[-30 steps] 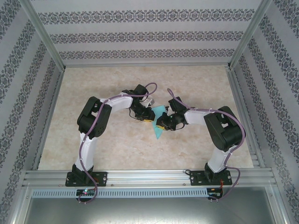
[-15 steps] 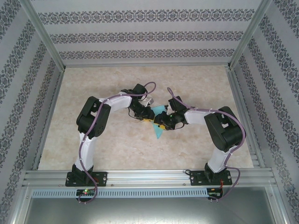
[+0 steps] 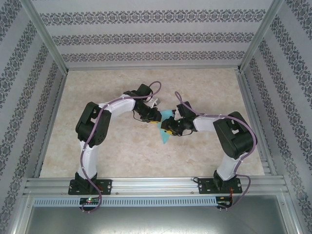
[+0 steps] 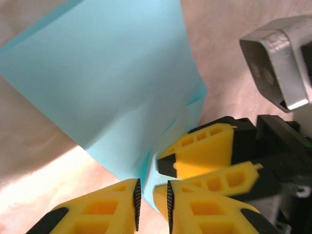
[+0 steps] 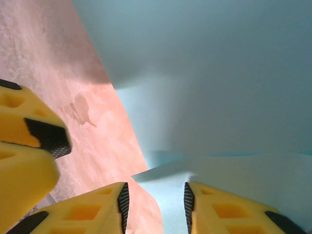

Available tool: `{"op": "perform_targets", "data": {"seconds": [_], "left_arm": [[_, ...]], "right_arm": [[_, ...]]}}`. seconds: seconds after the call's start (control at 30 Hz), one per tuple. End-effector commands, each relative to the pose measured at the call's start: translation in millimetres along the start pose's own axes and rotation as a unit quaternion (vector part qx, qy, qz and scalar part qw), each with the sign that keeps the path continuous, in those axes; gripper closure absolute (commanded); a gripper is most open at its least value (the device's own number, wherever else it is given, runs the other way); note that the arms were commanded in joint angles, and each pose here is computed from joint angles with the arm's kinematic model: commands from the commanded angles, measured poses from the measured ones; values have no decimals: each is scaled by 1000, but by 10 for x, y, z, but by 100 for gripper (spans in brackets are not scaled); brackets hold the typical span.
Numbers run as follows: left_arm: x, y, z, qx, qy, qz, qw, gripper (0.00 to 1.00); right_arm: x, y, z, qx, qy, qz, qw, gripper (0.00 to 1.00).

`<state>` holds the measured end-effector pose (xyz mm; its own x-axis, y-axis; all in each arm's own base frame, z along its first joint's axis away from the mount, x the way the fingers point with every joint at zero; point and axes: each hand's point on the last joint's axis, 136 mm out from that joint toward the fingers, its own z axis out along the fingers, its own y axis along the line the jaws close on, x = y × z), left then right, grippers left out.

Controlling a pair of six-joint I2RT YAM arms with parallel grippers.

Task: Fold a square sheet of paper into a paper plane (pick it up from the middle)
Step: Third fold the triangle at the center of the table.

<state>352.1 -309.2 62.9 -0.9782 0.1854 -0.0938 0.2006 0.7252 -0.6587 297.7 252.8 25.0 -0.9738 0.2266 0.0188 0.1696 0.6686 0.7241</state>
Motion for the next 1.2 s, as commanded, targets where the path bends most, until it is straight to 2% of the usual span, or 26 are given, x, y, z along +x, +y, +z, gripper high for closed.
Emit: {"op": "perform_targets", "data": {"seconds": [0.0,0.23,0.6,0.73,1.17], "left_arm": [[-12,-121,-98,21,-8,0,1000,77],[74,-107,-6,27,7,-4,1000,82],[241,-75,208,25,34,-6,999,86],[302,-67,271,23,43,-6,999,86],[430,123,446,-5,69,-10,998,87]], "right_arm": [[108,-200,51,26,9,20,999,67],[132,-257,60,35,13,23,999,85],[145,-280,79,33,16,26,999,97],[141,-293,91,30,17,30,999,100],[152,-292,97,24,19,29,999,100]]}}
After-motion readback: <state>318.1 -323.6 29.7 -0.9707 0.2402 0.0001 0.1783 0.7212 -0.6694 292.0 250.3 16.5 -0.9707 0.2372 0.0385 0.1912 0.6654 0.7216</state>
